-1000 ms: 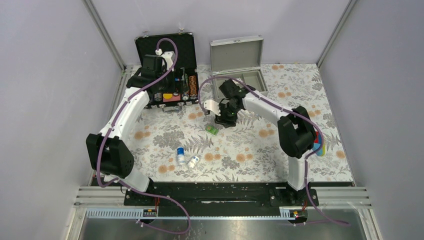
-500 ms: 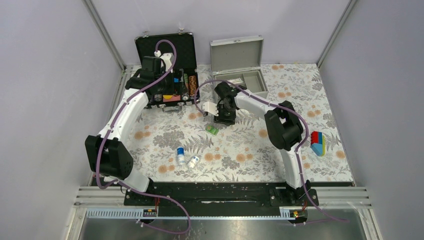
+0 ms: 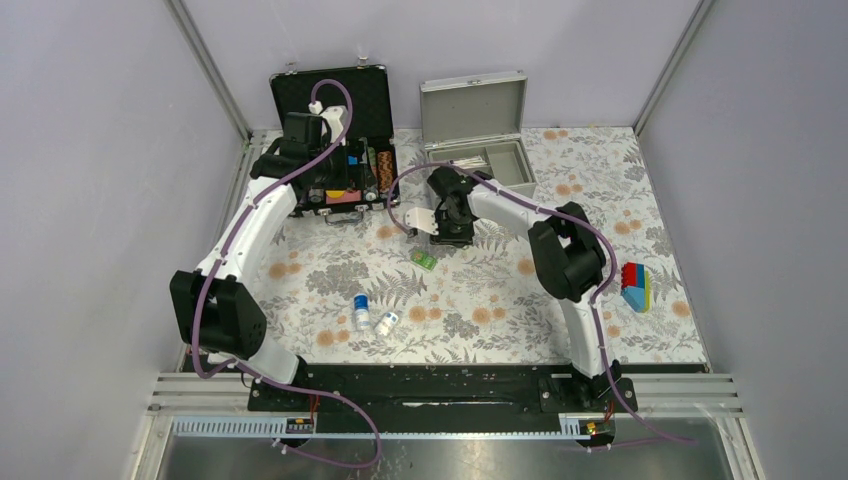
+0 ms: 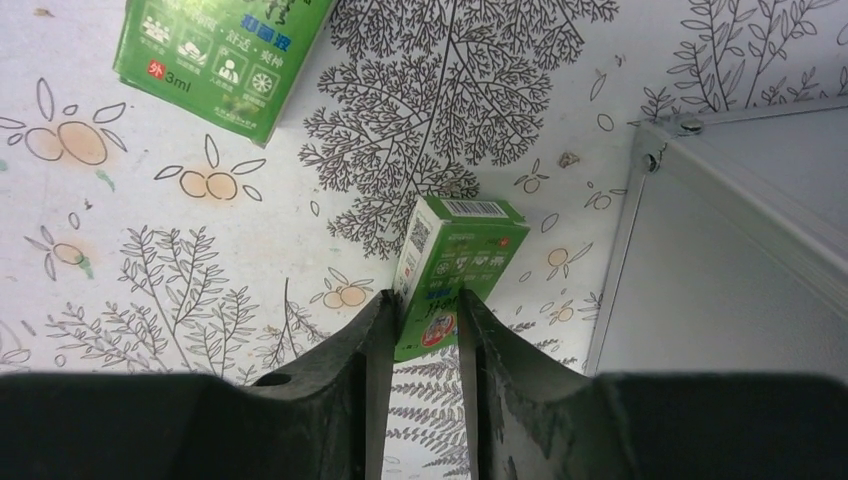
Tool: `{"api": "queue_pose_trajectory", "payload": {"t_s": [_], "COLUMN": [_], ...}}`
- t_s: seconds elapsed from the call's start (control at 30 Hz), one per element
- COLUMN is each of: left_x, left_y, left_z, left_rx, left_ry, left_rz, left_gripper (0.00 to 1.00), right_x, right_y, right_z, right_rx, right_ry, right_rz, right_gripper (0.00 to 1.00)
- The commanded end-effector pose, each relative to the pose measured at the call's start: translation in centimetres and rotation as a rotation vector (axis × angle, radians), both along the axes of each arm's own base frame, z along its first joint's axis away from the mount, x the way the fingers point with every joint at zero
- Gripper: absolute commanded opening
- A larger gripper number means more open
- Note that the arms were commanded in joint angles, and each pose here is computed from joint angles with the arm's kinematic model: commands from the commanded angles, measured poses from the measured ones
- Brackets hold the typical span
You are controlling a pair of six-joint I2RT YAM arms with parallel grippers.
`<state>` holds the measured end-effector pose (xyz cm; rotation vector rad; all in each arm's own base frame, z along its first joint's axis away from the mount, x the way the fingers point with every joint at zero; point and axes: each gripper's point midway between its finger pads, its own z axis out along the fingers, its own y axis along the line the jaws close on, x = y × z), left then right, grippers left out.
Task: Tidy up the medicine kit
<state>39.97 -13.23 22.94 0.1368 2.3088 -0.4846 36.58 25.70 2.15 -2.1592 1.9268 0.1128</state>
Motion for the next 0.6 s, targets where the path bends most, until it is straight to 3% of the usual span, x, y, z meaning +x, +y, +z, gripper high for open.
{"api": "queue_pose_trajectory", "payload": {"t_s": [0.0, 0.3, 0.47, 0.57], "left_x": [0.4, 0.6, 0.7, 0.7], "left_y": [-0.2, -0.2, -0.3, -0.4], "left_z": [1.9, 1.9, 1.8, 1.7], "left_rx": [-0.025, -0.022, -0.025, -0.027], "left_ry": [-0.056, -0.056, -0.052, -0.048], "left_rz": [-0.005, -0.005, -0.007, -0.012], "left_gripper": [0.86, 0.86, 0.86, 0.86], "right_x": [-1.2, -3.1, -3.6, -3.9], "right_y": [-0.1, 1.2, 1.4, 1.4], "right_z": [2.2, 10.1, 11.6, 10.4], "right_rx": [-0.008, 0.195, 0.233, 0.219], "right_ry": [0.051, 0.025, 0.013, 0.051], "right_rz": [-0.056, -0.132, -0.116, -0.133], "right_gripper": [0.3, 0.29, 0.29, 0.4]}}
